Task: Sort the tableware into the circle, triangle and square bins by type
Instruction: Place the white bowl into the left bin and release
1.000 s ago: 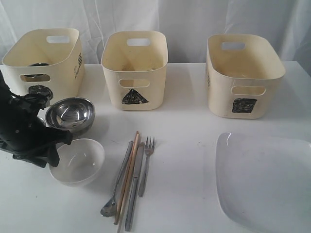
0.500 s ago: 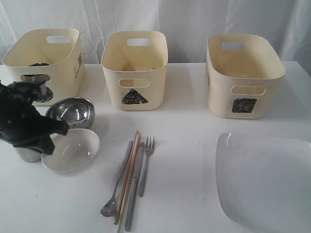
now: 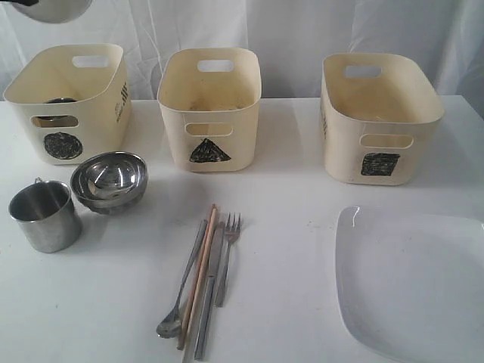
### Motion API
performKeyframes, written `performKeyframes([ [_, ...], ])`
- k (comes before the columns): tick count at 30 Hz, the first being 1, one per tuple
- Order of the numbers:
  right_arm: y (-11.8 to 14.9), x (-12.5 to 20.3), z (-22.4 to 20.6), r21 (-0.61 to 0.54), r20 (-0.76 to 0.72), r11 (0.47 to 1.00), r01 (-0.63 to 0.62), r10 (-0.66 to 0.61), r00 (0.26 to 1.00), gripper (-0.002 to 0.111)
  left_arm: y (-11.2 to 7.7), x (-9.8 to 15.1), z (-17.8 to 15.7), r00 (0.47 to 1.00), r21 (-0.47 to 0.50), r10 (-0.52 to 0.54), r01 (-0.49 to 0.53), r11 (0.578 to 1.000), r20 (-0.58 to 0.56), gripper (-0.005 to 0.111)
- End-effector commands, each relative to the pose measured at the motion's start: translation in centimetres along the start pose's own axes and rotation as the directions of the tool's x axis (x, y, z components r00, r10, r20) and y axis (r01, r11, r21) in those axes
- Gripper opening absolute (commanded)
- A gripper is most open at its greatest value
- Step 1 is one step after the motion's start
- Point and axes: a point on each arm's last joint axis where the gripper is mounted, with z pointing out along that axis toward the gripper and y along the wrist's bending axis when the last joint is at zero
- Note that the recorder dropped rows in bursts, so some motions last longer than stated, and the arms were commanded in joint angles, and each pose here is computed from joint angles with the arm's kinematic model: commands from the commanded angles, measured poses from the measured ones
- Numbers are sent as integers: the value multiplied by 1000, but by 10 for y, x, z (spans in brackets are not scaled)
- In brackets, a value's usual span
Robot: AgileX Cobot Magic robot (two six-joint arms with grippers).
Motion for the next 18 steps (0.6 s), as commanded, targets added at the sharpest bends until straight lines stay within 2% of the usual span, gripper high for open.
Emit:
performKeyframes([
  [1,0,-1,0,5,16,1000,2,-2,1000,0,10,55,51,999,-118,44,-41,992,23,0],
  [4,0,-1,0,5,16,1000,2,-2,1000,0,16,99,86,997,-181,-31,19,983,-66,0],
  [7,0,-1,0,5,16,1000,2,-2,1000,0,9,134,112,981,-135,-60,35,990,-184,0],
  [9,0,-1,0,5,16,1000,2,-2,1000,0,3,151,124,964,-120,-122,96,988,-237,5],
  [10,0,-1,0,5,16,1000,2,-2,1000,0,-1,163,131,946,-130,-201,172,976,-255,12],
  [13,0,-1,0,5,16,1000,2,-2,1000,0,-4,170,137,925,-132,-268,240,962,-268,32],
  [14,0,-1,0,5,16,1000,2,-2,1000,0,-5,171,137,909,-143,-323,294,945,-264,41],
  [16,0,-1,0,5,16,1000,2,-2,1000,0,-5,171,137,875,-169,-415,383,908,-250,47],
  [18,0,-1,0,5,16,1000,2,-2,1000,0,-2,161,134,860,-176,-449,416,892,-241,47],
])
